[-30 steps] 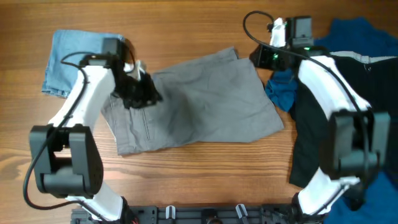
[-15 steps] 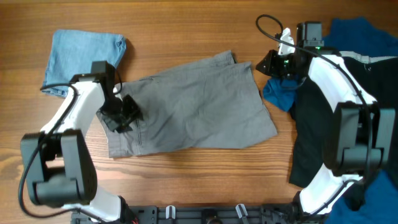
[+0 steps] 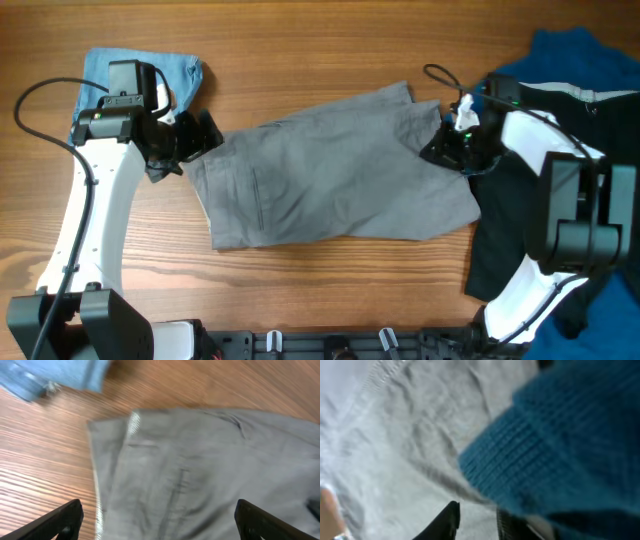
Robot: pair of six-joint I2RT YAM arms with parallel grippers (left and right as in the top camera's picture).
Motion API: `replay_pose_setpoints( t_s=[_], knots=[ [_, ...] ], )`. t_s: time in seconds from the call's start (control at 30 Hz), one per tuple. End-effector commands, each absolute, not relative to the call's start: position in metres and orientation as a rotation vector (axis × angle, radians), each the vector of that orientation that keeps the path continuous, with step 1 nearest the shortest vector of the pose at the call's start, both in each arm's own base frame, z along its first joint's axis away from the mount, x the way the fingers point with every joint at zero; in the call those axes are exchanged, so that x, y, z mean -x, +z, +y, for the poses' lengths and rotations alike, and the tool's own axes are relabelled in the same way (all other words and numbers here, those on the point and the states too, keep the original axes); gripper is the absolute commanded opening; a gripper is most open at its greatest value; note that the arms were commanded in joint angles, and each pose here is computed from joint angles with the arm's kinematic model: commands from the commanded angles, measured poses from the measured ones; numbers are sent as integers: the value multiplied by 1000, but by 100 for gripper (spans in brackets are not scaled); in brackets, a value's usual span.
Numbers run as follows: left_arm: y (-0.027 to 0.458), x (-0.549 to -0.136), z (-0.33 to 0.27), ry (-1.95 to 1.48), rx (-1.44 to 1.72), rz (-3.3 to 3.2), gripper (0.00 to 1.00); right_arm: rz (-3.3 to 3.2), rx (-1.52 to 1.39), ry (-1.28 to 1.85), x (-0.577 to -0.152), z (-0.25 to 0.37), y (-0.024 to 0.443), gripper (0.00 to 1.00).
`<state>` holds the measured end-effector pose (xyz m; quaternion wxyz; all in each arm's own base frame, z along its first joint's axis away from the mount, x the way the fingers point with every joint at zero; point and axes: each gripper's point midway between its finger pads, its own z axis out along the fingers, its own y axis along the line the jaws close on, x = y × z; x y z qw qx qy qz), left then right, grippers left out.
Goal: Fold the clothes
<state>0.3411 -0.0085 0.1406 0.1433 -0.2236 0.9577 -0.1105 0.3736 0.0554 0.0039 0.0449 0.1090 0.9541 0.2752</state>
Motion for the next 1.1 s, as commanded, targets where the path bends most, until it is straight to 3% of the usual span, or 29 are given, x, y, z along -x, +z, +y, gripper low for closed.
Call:
replay_pose_setpoints(
  t_s=[0.0,0.07,0.13,0.27,0.43,0.5,0.57,0.67,0.73,0.83,0.97,1.07],
  knots=[
    [138,-358,11,-149,526,2729,96,2737,-100,1012,-388,72,51,48],
    [126,-368,11,-138,447,2746,92,2654,-45,978,-397,71,79,50],
    [104,-381,11,-121,335,2780,79,2567,-14,935,-406,69,106,52],
    [68,-409,7,-159,295,2772,84,2480,-68,873,-427,62,124,53],
    [36,-416,-5,-263,286,2815,79,2494,-127,734,-435,45,117,56],
    [29,-414,-5,-265,300,2832,62,2499,-145,668,-438,37,115,56],
    [28,-410,-7,-276,308,2846,56,2503,-197,593,-441,27,112,56],
    [25,-398,-8,-276,321,2898,32,2485,-198,554,-446,22,113,56],
    [23,-390,-8,-276,329,2931,28,2470,-203,519,-450,17,114,57],
    [23,-389,-8,-276,330,2934,4,2465,-226,439,-454,7,113,58],
    [25,-390,-8,-278,347,2928,4,2444,-200,383,-462,1,112,56],
    [29,-390,-8,-284,406,2917,4,2461,-158,394,-472,3,84,55]
  ],
)
